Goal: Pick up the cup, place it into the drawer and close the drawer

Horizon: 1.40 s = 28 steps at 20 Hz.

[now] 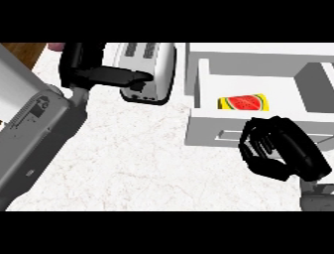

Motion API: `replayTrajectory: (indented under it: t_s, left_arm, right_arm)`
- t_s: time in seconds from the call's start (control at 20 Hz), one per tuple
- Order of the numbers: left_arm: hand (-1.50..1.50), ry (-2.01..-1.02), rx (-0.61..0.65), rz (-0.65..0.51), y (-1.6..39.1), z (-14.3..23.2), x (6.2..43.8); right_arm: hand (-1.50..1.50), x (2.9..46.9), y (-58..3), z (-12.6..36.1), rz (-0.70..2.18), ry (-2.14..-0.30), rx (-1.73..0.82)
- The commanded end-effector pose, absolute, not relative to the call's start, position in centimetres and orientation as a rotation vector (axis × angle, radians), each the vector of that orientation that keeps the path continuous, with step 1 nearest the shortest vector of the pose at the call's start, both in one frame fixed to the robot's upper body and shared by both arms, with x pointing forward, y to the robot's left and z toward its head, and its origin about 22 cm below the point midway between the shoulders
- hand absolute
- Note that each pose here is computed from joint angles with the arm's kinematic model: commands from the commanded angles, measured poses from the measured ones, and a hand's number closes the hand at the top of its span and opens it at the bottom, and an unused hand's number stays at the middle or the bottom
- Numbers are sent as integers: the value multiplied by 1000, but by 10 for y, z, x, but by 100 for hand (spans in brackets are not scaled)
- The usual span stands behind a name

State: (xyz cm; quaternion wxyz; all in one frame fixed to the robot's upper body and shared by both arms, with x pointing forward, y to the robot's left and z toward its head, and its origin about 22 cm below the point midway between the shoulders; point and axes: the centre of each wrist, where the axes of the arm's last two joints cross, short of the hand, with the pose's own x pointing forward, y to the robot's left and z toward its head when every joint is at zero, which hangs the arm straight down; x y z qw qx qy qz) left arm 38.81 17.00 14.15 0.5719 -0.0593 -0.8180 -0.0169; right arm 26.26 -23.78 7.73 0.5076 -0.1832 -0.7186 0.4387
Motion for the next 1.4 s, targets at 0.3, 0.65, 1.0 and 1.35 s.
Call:
replayTrajectory:
  t_s: [0.3, 0.65, 1.0, 1.35]
  left_arm:
    - [-150, -1919, -135, -10, 237, 118, 358]
    - [-150, -1909, -138, -21, 268, 118, 346]
    - [-150, -1925, -140, -21, 277, 109, 326]
    - [-150, -1908, -200, -30, 279, 100, 330]
  right_arm:
    - [150, 326, -199, 14, 1329, -1616, -635]
    - [150, 381, -222, -2, 1295, -1566, -621]
    - [150, 410, -218, 1, 1245, -1518, -576]
    - [150, 430, -254, 32, 1171, -1493, -584]
